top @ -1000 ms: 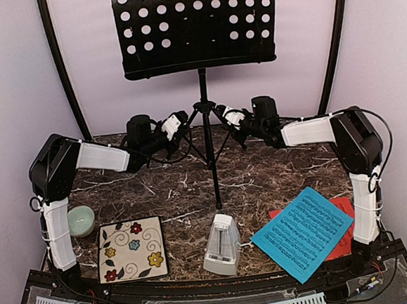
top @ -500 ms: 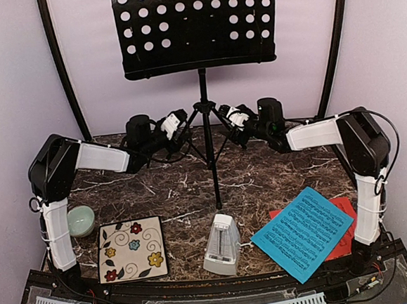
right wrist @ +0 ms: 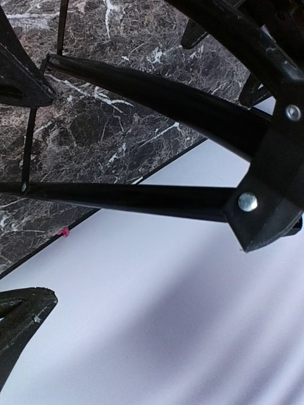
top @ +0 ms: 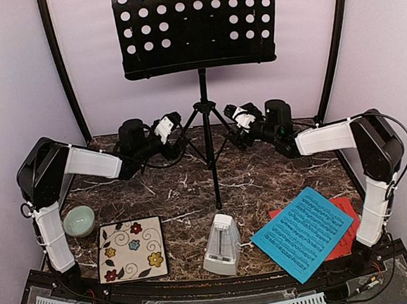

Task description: Set up the instrument practice props

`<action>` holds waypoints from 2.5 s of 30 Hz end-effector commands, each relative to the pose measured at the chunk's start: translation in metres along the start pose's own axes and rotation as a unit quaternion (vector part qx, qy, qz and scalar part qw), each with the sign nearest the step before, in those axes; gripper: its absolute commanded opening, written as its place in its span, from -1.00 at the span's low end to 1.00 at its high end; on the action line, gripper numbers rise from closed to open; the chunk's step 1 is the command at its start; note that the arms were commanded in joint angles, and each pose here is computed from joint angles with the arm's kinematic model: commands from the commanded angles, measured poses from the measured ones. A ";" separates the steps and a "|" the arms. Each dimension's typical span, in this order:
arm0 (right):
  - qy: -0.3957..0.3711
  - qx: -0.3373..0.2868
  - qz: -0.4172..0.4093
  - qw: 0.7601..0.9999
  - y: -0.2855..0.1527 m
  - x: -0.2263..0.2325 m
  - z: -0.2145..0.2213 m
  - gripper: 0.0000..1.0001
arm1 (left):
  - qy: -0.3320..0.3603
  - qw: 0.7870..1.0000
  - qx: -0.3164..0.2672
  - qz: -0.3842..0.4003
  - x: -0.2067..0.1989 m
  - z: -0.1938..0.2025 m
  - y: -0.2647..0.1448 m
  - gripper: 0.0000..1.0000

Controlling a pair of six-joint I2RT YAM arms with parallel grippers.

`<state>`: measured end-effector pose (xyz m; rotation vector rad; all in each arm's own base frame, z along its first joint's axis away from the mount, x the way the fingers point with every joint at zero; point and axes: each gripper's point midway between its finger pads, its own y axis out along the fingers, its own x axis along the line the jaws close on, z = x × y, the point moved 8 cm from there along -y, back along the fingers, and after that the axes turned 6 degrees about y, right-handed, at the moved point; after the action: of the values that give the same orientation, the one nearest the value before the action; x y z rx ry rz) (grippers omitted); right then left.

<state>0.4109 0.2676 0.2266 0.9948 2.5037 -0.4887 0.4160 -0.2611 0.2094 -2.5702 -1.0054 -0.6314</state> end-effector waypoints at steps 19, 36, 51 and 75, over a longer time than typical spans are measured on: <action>0.035 -0.016 0.008 0.999 -0.038 0.019 -0.017 1.00 | -0.061 0.998 -0.019 -0.027 0.004 -0.022 -0.037 0.75; 0.093 -0.012 0.018 0.995 -0.060 0.022 -0.016 1.00 | -0.131 0.990 0.004 -0.052 0.006 -0.023 -0.051 0.75; 0.234 0.034 0.041 0.971 -0.094 0.020 -0.020 0.99 | -0.235 0.970 0.044 -0.043 0.000 -0.022 -0.074 0.74; 0.595 0.398 0.283 0.638 -0.209 0.055 0.082 1.00 | -0.293 0.950 0.053 0.094 -0.075 -0.050 -0.107 0.66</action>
<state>0.2686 0.1523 0.2121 2.6311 2.9520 -0.7867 0.2850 -0.2506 0.2183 -2.7195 -0.9015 0.2650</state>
